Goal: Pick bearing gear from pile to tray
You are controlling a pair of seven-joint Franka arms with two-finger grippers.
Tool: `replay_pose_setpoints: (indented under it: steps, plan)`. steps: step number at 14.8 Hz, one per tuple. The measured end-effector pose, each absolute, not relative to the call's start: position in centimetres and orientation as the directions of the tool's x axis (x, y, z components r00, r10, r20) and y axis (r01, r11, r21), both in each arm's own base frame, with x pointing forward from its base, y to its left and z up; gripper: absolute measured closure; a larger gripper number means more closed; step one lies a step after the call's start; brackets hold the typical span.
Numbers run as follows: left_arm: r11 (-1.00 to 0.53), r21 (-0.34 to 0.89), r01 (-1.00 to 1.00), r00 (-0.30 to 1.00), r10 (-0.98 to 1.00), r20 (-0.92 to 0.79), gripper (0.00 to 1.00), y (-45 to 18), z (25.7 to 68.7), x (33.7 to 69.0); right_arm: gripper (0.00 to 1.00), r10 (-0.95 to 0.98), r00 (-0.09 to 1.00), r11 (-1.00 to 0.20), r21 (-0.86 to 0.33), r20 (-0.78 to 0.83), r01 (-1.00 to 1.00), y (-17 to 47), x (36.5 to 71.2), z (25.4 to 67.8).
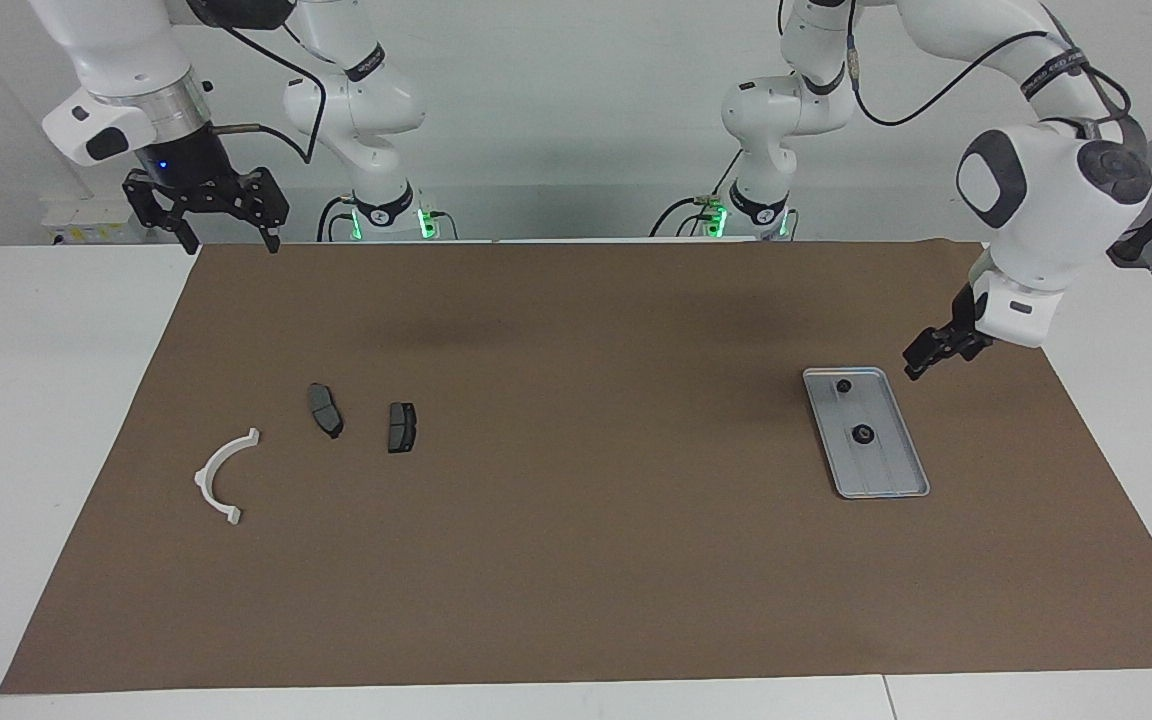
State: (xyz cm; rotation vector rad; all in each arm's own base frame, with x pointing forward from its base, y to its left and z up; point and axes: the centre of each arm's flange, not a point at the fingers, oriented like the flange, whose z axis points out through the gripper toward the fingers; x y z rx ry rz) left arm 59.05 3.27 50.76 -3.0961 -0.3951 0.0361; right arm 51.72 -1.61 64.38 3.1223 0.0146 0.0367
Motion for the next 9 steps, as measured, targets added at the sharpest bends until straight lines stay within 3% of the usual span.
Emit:
replay_pose_setpoints:
  steps: [5,9]
  plan:
    - [-0.963,-0.022,0.270,0.963,0.270,-0.018,0.00,4.1,58.5,55.7,0.00,0.008,1.000,-1.000,0.019,0.020,0.007,-1.7,51.6,64.4]
    - [-0.964,-0.029,0.262,0.964,0.264,-0.045,0.00,3.5,62.2,53.2,0.00,0.007,1.000,-1.000,0.019,0.020,0.007,-1.7,51.6,64.4]
